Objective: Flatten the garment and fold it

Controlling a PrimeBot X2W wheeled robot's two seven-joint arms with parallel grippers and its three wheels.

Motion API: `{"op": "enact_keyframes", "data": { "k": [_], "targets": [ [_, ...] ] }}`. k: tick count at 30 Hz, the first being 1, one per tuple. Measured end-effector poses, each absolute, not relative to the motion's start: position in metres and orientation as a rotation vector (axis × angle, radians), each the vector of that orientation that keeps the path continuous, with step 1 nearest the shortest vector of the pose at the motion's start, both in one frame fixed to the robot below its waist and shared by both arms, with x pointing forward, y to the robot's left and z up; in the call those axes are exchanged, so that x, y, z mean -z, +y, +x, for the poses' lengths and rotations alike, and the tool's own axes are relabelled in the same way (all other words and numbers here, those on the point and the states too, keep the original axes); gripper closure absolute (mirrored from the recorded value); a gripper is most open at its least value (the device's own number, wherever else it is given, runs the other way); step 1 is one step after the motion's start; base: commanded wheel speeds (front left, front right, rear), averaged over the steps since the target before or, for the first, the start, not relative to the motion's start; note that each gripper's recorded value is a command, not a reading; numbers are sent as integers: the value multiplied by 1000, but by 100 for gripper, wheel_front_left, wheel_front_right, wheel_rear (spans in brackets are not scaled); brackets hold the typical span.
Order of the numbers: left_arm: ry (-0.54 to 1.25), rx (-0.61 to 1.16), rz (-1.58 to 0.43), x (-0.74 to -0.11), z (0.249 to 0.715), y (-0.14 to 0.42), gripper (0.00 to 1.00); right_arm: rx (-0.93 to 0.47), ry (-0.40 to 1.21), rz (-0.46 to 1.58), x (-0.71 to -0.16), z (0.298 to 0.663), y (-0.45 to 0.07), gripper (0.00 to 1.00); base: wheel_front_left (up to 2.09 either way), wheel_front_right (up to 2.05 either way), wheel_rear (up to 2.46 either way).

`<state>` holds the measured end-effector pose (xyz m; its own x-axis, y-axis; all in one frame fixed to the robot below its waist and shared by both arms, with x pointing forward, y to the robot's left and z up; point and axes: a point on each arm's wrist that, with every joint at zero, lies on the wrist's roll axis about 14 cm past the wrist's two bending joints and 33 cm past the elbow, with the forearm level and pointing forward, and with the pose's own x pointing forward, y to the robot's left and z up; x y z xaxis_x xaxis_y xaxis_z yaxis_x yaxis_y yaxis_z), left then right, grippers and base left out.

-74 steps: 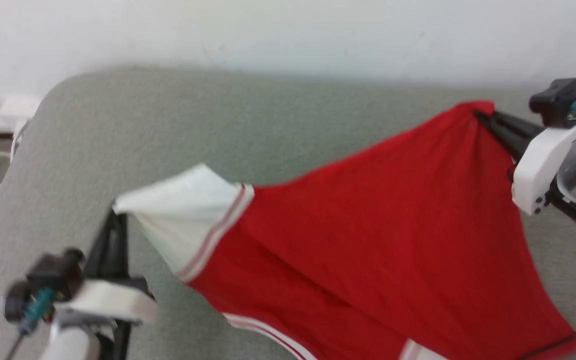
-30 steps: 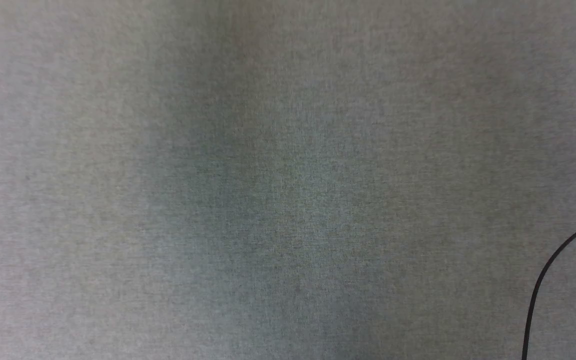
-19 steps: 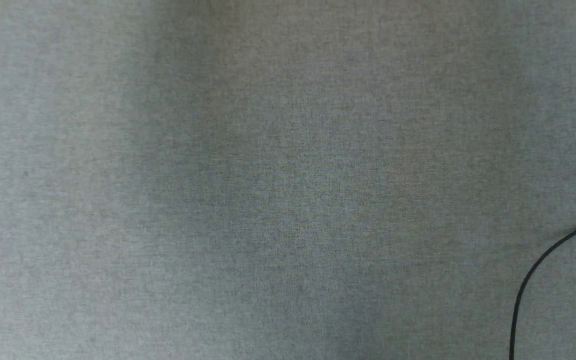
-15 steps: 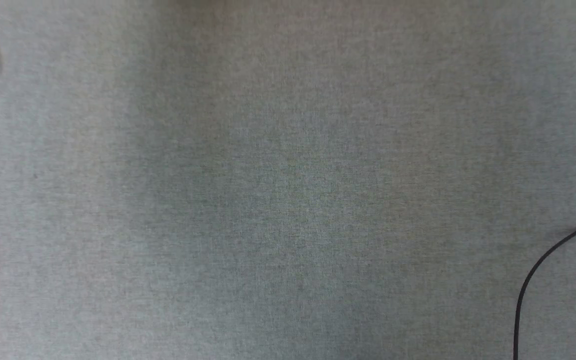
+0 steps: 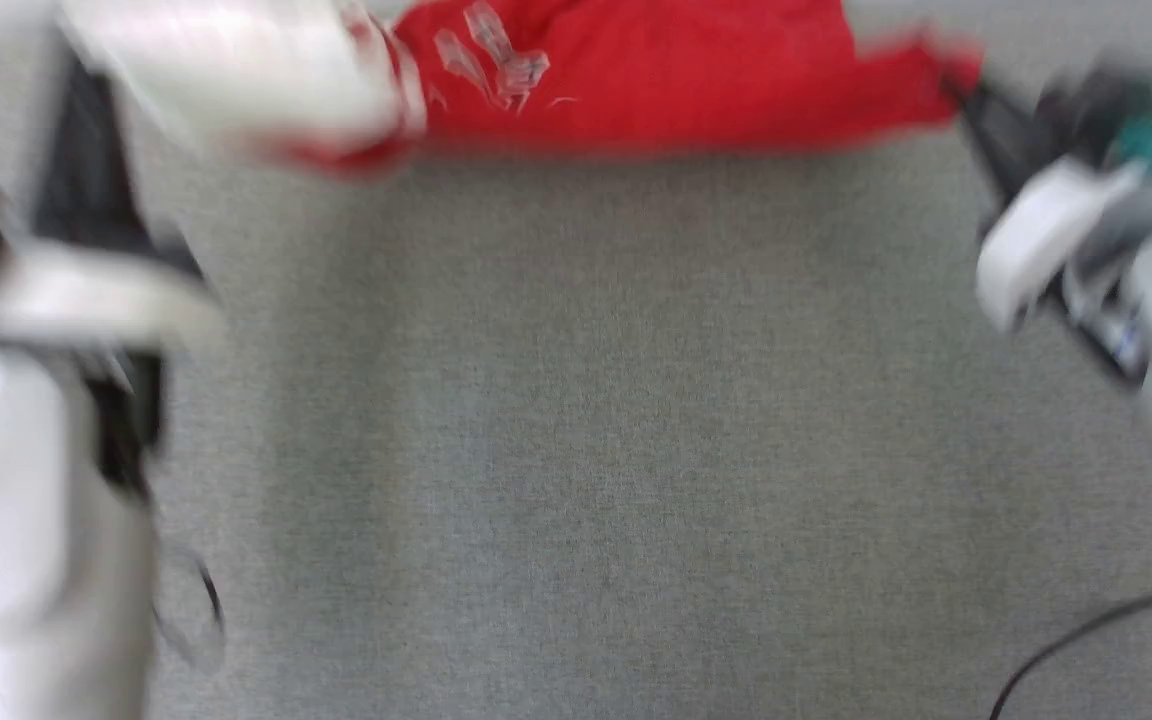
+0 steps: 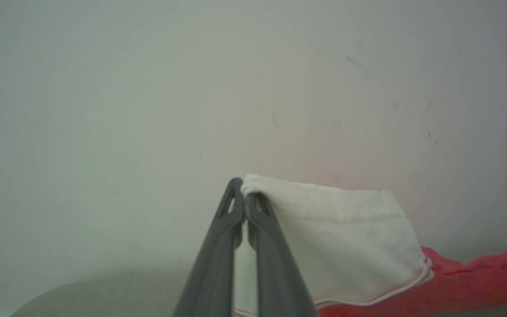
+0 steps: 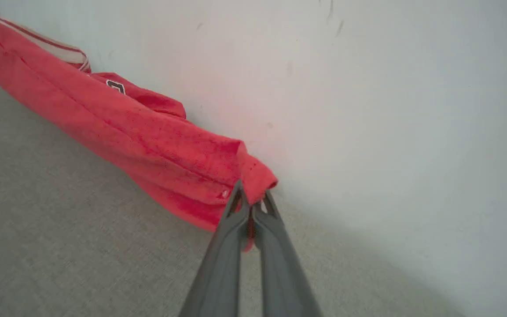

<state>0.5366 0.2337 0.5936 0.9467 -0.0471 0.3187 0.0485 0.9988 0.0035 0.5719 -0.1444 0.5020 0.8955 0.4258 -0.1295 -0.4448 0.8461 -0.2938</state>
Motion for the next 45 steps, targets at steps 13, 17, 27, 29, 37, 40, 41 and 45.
{"op": "enact_keyframes", "data": {
  "k": [13,17,27,29,37,40,41,45],
  "targets": [
    [98,36,-44,-467,367,230,100,-555,234,-313,-457,456,-150,100,0,0,0],
    [179,14,-93,-453,328,231,100,-564,265,-315,-453,429,-155,100,0,0,0],
    [374,7,-213,-419,247,219,100,-555,395,-269,-422,356,-171,100,0,0,0],
    [418,5,-228,-411,233,217,100,-550,420,-257,-414,343,-174,100,0,0,0],
    [551,5,-282,-387,191,209,100,-544,483,-224,-400,314,-177,100,0,0,0],
    [530,9,-266,-392,195,211,100,-544,483,-222,-403,311,-176,100,0,0,0],
    [513,13,-242,-396,199,213,100,-542,473,-222,-406,313,-175,100,0,0,0],
    [389,41,-127,-423,233,224,100,-517,412,-210,-423,326,-174,100,0,0,0]
  ]
}}
